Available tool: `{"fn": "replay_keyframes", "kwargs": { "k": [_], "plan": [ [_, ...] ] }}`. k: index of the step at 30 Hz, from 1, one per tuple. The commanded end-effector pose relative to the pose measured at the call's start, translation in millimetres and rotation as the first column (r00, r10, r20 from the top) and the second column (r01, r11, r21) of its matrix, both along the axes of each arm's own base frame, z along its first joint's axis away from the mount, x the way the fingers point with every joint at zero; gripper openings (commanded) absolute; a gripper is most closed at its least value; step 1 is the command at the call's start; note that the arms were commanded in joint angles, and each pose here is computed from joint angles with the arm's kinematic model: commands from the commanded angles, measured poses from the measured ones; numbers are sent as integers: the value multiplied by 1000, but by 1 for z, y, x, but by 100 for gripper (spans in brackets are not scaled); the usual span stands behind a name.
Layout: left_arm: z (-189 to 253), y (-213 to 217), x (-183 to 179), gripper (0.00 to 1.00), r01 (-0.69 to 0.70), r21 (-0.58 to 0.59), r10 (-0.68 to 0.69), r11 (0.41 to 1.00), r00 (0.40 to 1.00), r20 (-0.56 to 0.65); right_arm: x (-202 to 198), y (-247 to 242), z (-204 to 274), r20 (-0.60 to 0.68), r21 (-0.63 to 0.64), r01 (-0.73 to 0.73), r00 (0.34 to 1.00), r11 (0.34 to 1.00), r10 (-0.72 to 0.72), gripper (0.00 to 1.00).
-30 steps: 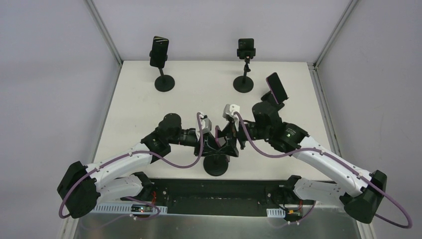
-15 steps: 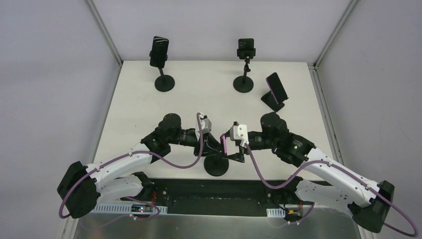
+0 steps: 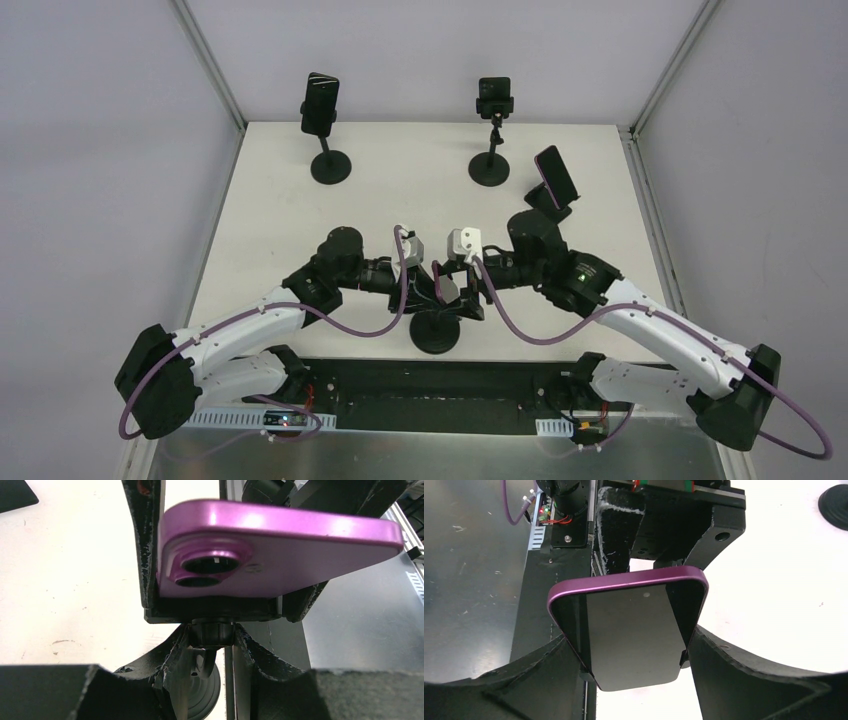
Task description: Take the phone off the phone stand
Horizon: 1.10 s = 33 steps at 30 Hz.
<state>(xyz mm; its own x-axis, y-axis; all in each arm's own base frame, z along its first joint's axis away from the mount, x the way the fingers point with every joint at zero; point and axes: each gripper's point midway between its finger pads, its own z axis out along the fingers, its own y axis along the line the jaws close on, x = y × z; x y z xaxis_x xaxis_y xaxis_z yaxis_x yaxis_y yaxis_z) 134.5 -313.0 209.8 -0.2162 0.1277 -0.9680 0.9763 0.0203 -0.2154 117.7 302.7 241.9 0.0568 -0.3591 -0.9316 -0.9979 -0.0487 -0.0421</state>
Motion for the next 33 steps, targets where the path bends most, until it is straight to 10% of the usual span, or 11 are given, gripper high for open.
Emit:
{"fn": "replay_keyframes", "kwargs": {
  "k": [1,5,9,13,33],
  "plan": [
    [23,-3,11,0,-24,-70,30,997,995,90,-37,6,6,-219,7,-102,970,995,102,0],
    [22,-3,12,0,-27,-68,33,997,995,91,-37,7,8,-256,0,-84,963,996,81,8],
    [21,-3,11,0,-25,-67,31,997,995,92,-41,3,11,-270,5,-88,959,996,86,71],
    [21,-3,11,0,-19,-66,25,998,995,94,-50,-4,10,-312,-31,-141,942,989,125,96],
    [21,-5,13,0,-21,-61,26,998,996,87,-32,-6,-7,-285,-88,-63,958,994,35,90]
  ]
}}
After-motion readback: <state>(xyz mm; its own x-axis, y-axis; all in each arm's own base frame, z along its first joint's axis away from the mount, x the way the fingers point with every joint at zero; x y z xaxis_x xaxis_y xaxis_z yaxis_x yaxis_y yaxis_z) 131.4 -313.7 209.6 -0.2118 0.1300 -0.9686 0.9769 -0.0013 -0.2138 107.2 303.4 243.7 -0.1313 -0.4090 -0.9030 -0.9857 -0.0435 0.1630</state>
